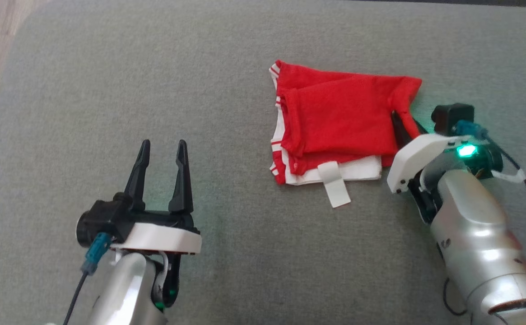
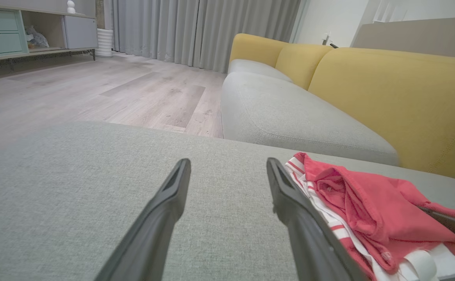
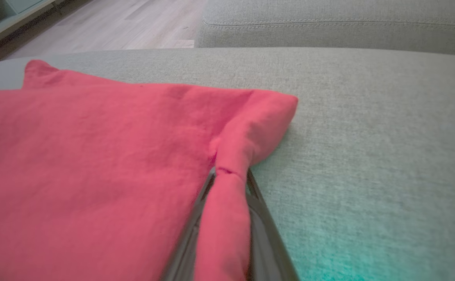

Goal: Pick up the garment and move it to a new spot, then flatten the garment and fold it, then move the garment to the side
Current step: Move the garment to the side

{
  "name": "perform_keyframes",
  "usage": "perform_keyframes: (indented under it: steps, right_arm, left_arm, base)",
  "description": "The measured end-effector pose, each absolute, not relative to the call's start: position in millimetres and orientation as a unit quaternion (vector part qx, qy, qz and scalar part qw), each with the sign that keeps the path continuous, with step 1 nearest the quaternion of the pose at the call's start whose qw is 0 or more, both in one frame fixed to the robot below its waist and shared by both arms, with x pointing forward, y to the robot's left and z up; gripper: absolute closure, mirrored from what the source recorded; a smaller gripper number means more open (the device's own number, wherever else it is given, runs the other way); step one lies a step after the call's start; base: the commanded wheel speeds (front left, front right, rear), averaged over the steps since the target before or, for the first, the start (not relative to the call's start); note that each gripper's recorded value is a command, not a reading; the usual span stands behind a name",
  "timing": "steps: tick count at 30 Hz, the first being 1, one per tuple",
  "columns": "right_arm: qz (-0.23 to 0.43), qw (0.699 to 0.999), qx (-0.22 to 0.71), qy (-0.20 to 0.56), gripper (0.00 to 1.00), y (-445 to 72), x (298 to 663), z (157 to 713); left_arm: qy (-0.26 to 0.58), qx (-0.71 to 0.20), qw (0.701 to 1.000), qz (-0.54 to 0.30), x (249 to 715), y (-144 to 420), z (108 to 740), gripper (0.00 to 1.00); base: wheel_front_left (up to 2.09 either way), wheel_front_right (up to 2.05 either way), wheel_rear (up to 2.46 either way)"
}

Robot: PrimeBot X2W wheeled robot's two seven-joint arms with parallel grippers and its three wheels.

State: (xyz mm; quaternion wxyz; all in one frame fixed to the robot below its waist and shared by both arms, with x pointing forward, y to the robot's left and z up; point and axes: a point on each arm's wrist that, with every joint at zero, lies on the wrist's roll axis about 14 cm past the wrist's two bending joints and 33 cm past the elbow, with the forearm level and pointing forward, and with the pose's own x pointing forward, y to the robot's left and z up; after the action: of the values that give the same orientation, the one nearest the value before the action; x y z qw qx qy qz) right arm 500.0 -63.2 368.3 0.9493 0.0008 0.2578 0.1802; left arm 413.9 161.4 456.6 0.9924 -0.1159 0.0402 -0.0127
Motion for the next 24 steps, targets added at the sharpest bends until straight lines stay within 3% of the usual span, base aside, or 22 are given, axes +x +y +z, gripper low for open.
perform_keyframes:
  steps: [11,17,24]
  right_arm:
    - [0.161,0.967,-0.094,0.174,1.0,-109.0,497.0,409.5]
    - [0.127,0.965,-0.177,0.143,1.0,-166.3,497.5,437.4]
    - [0.061,0.943,-0.278,0.172,1.0,-261.8,500.7,451.7]
  left_arm:
    - [0.017,-0.122,0.992,-0.039,415.7,143.2,474.4,0.0]
    - [0.009,-0.128,0.99,-0.065,418.9,124.2,481.7,0.0]
    - [0.025,-0.128,0.988,-0.083,426.4,110.3,468.7,0.0]
  base:
    - [0.0,0.0,0.0]
    - [0.0,0.0,0.0]
    - [0.0,0.0,0.0]
